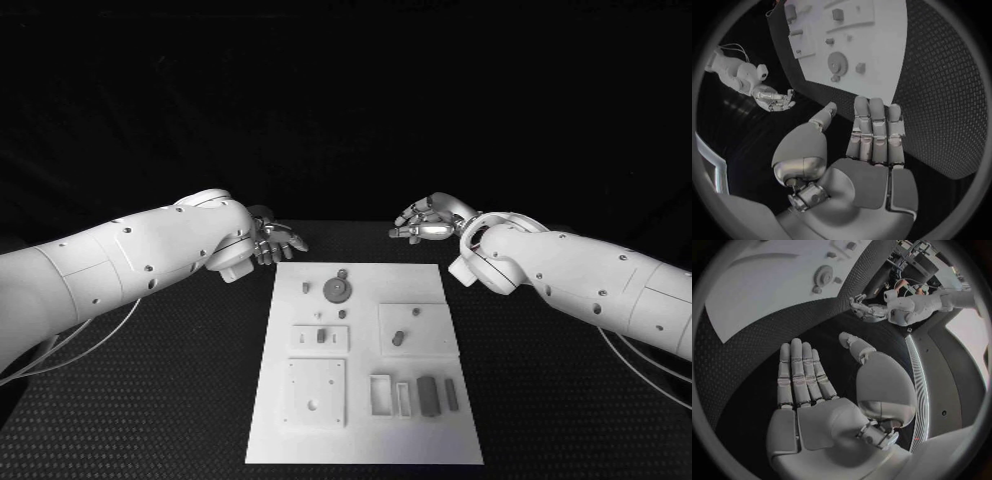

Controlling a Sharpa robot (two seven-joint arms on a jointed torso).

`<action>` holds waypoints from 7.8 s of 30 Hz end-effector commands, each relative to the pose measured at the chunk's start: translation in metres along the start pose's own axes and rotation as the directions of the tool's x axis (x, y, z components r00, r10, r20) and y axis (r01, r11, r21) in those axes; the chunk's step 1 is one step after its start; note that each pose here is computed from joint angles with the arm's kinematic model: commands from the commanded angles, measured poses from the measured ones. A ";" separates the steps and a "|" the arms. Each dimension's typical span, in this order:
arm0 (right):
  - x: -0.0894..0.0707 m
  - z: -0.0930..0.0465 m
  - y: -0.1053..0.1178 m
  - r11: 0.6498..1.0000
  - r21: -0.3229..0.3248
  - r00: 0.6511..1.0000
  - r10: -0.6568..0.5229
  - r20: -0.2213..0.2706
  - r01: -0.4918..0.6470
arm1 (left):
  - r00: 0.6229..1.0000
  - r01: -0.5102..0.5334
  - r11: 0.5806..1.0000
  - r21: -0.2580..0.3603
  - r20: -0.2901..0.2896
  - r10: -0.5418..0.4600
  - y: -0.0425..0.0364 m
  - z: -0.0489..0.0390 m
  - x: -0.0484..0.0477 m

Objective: Assemble the parts on the task board

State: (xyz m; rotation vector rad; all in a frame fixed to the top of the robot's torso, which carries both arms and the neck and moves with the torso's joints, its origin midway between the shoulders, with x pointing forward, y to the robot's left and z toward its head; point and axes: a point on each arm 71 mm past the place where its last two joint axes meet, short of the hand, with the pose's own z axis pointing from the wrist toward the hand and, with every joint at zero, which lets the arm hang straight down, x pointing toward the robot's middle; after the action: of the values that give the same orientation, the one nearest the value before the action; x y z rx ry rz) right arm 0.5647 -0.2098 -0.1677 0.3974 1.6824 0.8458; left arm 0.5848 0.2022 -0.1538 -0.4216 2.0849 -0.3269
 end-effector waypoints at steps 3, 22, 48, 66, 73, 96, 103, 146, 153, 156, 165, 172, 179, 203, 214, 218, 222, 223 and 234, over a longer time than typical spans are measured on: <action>0.000 0.000 0.001 1.000 -0.013 1.000 0.011 0.011 -0.011 | 0.994 -0.105 0.994 0.013 -0.029 0.105 0.0001 0.0102 0.0033; 0.000 0.002 0.000 0.999 0.008 0.999 0.040 0.021 -0.040 | 0.979 -0.149 0.989 -0.019 -0.143 0.145 0.0076 0.0313 0.0267; 0.003 0.003 0.003 0.999 0.010 0.999 0.037 0.005 -0.037 | 0.967 -0.165 0.986 0.018 -0.193 0.166 0.0005 0.0327 0.0457; 0.005 0.005 0.004 0.999 0.009 0.999 0.037 0.001 -0.037 | 0.962 -0.156 0.987 0.030 -0.223 0.159 -0.0007 0.0320 0.0492; 0.005 0.005 0.004 0.999 0.008 0.999 0.037 0.000 -0.037 | 0.964 -0.152 0.988 0.028 -0.216 0.155 -0.0005 0.0321 0.0488; 0.006 0.006 0.005 0.999 0.006 0.999 0.037 -0.001 -0.037 | 0.970 -0.121 0.992 0.025 -0.212 0.124 0.0011 0.0327 0.0487; 0.007 0.006 0.005 0.999 0.007 0.999 0.037 -0.002 -0.037 | 0.973 -0.114 0.993 0.023 -0.199 0.116 0.0036 0.0330 0.0466; 0.001 0.004 -0.001 0.999 0.017 0.999 0.035 0.009 -0.035 | 0.984 0.034 0.999 0.000 -0.175 -0.033 0.0317 -0.0146 0.0546; 0.000 0.004 -0.002 0.999 0.017 0.999 0.035 0.010 -0.035 | 0.985 -0.011 1.000 0.008 -0.175 0.012 0.0286 -0.0246 0.0645; 0.001 0.004 -0.002 0.999 0.017 0.999 0.035 0.009 -0.035 | 0.982 -0.041 0.999 0.012 -0.182 0.042 0.0281 -0.0290 0.0718; 0.001 0.004 -0.002 0.999 0.017 0.999 0.035 0.007 -0.035 | 0.980 -0.097 0.995 0.034 -0.174 0.102 0.0268 -0.0362 0.0845; 0.001 0.003 -0.002 0.999 0.017 0.999 0.035 0.007 -0.035 | 0.970 -0.146 0.988 0.047 -0.189 0.152 0.0268 -0.0401 0.0950; 0.001 0.003 -0.002 0.999 0.017 0.999 0.035 0.007 -0.035 | 0.960 -0.183 0.981 0.056 -0.207 0.191 0.0280 -0.0431 0.1038; 0.001 0.003 -0.001 0.999 0.015 0.999 0.036 0.004 -0.036 | 0.953 -0.203 0.976 0.072 -0.214 0.214 0.0243 -0.0418 0.1122; 0.001 0.003 -0.001 0.999 0.015 0.999 0.036 0.003 -0.036 | 0.951 -0.204 0.976 0.077 -0.220 0.216 0.0232 -0.0418 0.1133; 0.001 0.003 -0.001 0.999 0.015 0.999 0.036 0.003 -0.036 | 0.945 -0.214 0.974 0.078 -0.235 0.226 0.0237 -0.0420 0.1144; 0.001 0.003 -0.001 0.999 0.015 0.999 0.036 0.003 -0.036 | 0.944 -0.218 0.973 0.074 -0.239 0.229 0.0244 -0.0416 0.1145; 0.001 0.003 -0.001 0.999 0.015 0.999 0.036 0.003 -0.036 | 0.943 -0.218 0.973 0.074 -0.240 0.230 0.0244 -0.0416 0.1146; 0.001 0.003 -0.001 0.999 0.015 0.999 0.036 0.003 -0.036 | 0.937 -0.227 0.971 0.076 -0.254 0.239 0.0252 -0.0423 0.1158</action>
State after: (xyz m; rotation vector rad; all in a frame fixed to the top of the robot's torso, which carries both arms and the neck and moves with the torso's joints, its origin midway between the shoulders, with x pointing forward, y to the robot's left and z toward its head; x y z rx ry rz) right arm 0.5678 -0.2099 -0.1692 0.4493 1.6768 0.8491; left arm 0.4900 0.1802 -0.2278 -0.1324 2.3251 -0.3052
